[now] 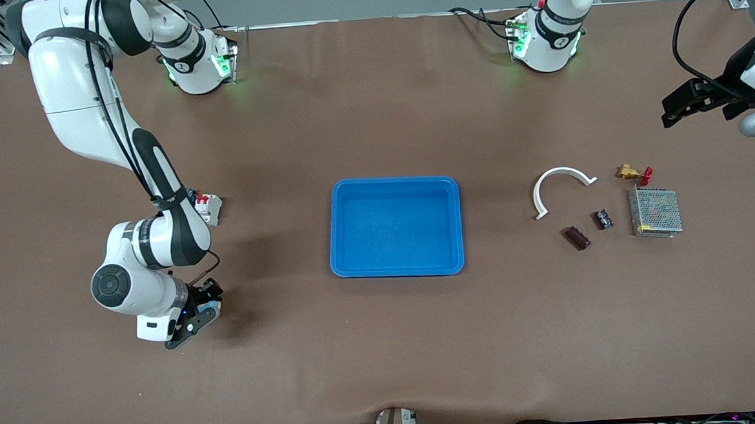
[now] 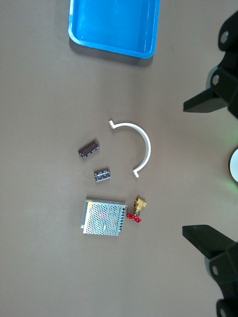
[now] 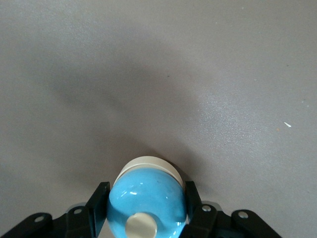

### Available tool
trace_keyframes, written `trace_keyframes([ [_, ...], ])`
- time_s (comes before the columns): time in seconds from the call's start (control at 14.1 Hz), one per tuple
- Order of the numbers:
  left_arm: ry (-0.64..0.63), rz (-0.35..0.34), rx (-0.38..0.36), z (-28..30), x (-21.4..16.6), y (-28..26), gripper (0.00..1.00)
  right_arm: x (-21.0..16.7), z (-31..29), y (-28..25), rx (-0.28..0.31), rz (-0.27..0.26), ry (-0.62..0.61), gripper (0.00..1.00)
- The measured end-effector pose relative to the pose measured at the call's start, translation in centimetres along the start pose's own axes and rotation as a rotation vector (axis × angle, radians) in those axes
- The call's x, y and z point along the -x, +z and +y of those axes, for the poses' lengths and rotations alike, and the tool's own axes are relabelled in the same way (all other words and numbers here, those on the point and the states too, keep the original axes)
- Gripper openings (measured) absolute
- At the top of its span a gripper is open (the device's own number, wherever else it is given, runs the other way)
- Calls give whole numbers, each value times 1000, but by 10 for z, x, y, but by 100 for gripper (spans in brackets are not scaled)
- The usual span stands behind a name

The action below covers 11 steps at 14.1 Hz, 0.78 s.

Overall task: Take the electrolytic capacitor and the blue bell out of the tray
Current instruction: 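Carry the bell beside the first bell and open the right gripper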

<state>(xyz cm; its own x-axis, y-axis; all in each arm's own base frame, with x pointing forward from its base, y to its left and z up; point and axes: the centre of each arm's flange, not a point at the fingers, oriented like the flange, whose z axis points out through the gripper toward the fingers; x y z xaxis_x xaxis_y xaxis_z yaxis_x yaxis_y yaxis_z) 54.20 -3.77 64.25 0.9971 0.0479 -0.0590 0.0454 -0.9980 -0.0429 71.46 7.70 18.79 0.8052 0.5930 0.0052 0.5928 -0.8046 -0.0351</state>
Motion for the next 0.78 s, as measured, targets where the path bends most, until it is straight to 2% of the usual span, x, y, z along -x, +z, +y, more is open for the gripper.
trace_keyframes([
  [0.36, 0, 0, 0, 0, 0, 0, 100, 3, 5, 3, 1, -1, -6, 67],
  [0.43, -1, 0, 0, 0, 0, 0, 100, 3, 5, 4, 1, -1, -6, 72],
  [0.64, -2, 0, 0, -1, 0, 0, 100, 3, 6, 5, 2, 1, -4, 99],
  [0.78, -2, 1, 0, -1, 0, 0, 100, 3, 8, 3, 2, 8, 2, 100],
])
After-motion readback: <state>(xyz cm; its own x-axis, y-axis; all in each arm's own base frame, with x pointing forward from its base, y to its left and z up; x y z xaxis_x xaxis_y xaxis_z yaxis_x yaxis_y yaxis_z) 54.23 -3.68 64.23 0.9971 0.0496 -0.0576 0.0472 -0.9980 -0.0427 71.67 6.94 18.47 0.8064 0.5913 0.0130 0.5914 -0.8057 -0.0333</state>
